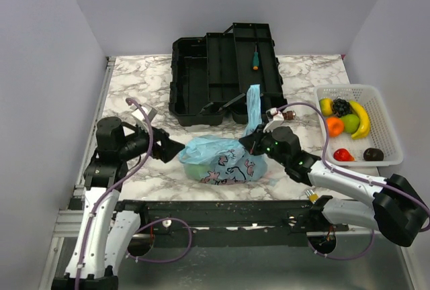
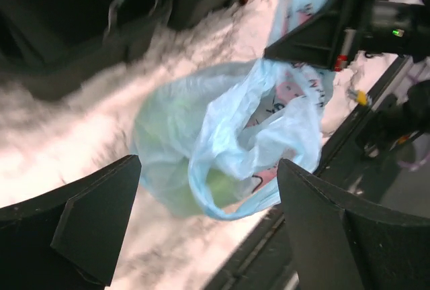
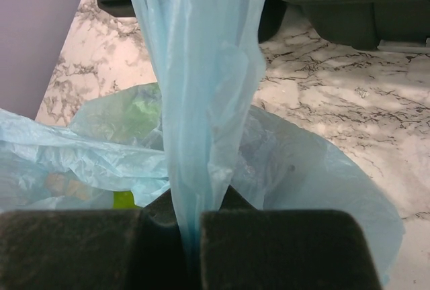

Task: Place the fake fruits into the plastic bag and tie a complex knot

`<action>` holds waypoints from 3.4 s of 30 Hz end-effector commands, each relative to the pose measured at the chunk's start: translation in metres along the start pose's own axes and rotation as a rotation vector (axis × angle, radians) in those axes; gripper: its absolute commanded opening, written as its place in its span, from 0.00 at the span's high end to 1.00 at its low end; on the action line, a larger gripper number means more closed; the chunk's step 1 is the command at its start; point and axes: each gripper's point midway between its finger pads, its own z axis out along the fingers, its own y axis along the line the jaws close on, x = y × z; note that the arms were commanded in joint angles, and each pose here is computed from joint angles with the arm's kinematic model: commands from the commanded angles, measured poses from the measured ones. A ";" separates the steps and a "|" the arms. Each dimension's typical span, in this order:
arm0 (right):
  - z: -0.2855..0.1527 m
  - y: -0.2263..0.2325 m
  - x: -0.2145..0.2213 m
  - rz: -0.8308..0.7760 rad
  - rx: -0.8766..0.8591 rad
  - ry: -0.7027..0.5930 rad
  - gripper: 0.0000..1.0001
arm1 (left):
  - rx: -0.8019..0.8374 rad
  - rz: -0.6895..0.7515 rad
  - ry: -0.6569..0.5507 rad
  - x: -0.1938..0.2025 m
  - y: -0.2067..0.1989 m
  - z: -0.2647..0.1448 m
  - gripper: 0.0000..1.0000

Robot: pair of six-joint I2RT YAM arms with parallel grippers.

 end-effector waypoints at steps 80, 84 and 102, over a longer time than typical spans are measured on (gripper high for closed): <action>0.012 0.198 0.004 -0.957 -0.757 -0.038 0.99 | 0.116 0.011 0.109 -0.032 -0.052 -0.020 0.61; 0.007 0.197 -0.005 -0.913 -0.729 -0.078 0.99 | 0.078 -0.137 0.024 -0.035 -0.039 -0.027 0.38; -0.004 0.218 -0.024 -0.801 -0.775 -0.161 0.58 | 0.256 -0.300 -0.031 -0.028 -0.058 -0.010 1.00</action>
